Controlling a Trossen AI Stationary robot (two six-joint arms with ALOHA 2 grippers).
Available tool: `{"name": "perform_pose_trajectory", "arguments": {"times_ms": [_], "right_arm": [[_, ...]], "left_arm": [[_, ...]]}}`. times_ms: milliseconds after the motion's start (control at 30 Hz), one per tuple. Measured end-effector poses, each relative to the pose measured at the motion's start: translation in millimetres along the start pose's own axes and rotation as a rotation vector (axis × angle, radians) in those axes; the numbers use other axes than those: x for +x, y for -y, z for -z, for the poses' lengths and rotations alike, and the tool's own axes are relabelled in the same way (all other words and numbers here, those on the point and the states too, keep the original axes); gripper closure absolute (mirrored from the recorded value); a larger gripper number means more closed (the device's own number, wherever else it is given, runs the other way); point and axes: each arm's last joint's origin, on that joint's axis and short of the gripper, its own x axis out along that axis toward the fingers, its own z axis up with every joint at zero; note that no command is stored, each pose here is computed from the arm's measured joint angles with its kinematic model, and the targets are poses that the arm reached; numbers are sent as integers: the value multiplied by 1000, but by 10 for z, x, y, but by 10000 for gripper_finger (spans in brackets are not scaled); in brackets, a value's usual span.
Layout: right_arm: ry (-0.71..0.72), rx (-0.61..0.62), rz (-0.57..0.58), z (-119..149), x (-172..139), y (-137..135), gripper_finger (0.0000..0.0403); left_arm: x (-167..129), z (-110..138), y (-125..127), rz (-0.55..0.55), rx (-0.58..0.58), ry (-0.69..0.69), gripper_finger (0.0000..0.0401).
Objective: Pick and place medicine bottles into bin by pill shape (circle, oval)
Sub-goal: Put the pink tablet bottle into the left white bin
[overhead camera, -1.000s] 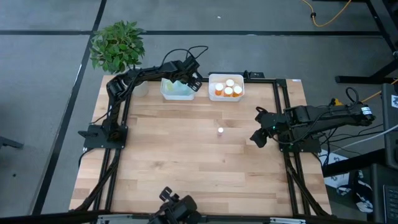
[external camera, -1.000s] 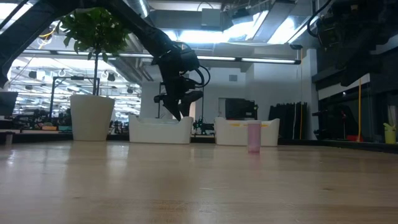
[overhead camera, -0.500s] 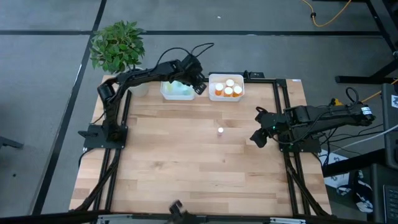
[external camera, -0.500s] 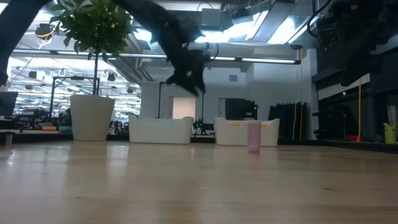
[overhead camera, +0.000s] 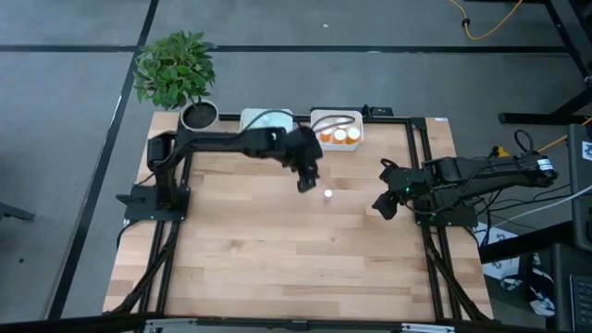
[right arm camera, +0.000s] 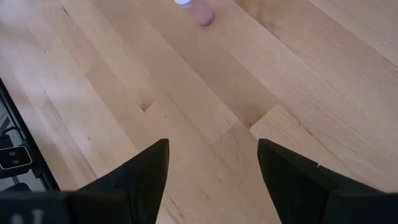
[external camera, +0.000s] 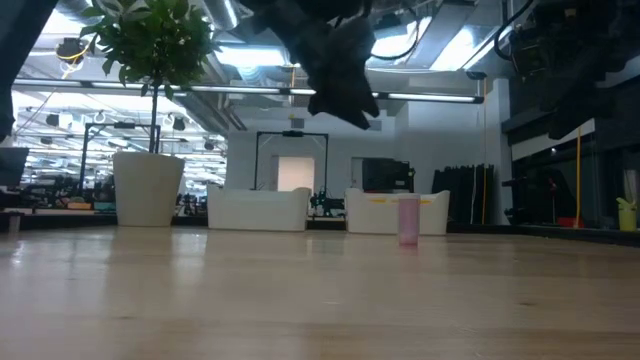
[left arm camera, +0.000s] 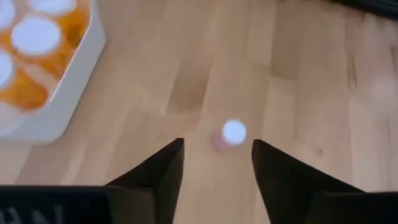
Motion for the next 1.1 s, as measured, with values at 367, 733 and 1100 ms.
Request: {"name": "perform_pose_trajectory", "arguments": {"times_ms": [367, 733, 1100], "right_arm": [[-9, 2, -6, 4, 0, 0, 156], [-17, 0, -9, 8, 0, -2, 156], [-21, -1, -6, 12, 0, 1, 156]], "left_arm": [[509, 126, 347, -22, 76, 6, 151], [911, 297, 387, -51, 93, -40, 158], [1116, 359, 408, -54, 99, -20, 158]]}}
